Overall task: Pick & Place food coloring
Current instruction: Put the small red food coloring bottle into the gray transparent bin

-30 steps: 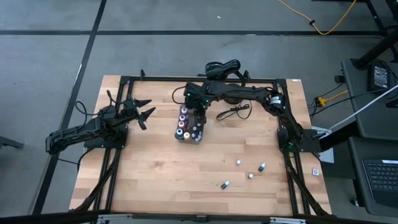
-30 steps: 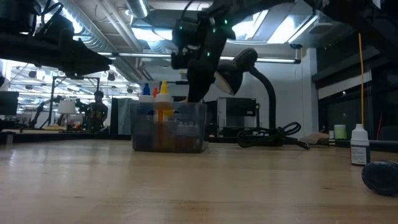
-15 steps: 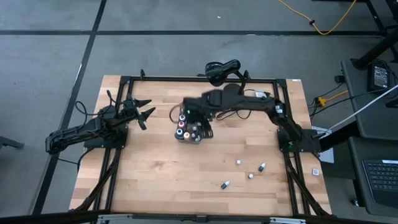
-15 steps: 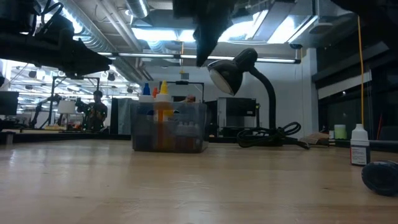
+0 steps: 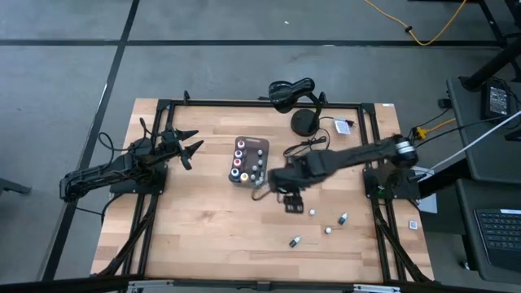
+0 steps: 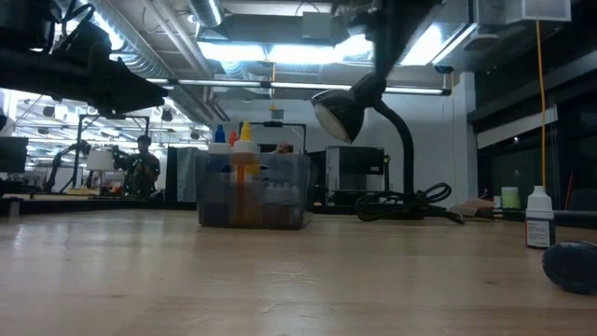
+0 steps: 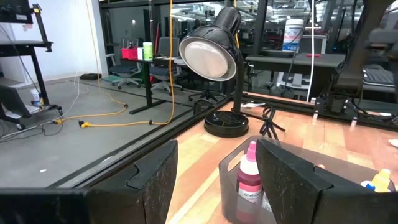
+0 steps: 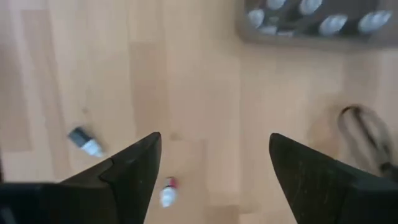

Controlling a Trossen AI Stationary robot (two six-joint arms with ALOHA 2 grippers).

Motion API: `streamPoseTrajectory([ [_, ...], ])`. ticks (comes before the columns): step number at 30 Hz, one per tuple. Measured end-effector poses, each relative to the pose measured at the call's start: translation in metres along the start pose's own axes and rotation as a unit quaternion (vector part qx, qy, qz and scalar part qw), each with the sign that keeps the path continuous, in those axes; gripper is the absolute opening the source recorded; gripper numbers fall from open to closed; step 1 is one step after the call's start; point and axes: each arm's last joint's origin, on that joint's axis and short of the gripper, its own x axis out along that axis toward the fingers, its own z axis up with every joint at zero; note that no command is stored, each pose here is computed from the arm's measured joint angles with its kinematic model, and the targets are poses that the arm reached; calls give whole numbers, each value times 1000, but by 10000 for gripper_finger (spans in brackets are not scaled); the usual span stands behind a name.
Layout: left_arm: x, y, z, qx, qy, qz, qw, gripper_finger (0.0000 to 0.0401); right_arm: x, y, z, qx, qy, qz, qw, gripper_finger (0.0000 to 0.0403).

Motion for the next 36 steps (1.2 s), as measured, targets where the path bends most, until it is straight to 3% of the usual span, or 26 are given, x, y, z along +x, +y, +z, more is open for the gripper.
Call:
streamPoseTrajectory([
  [9, 0, 0, 0, 0, 0, 0, 1000, 212, 10, 27, -70, 54, 3, 13, 998, 299],
  [16, 0, 0, 0, 0, 0, 0, 1000, 212, 34, 37, -107, 60, -27, 30, 997, 299],
  [36, 0, 0, 0, 0, 0, 0, 1000, 212, 99, 37, -147, 68, -50, 32, 996, 299],
])
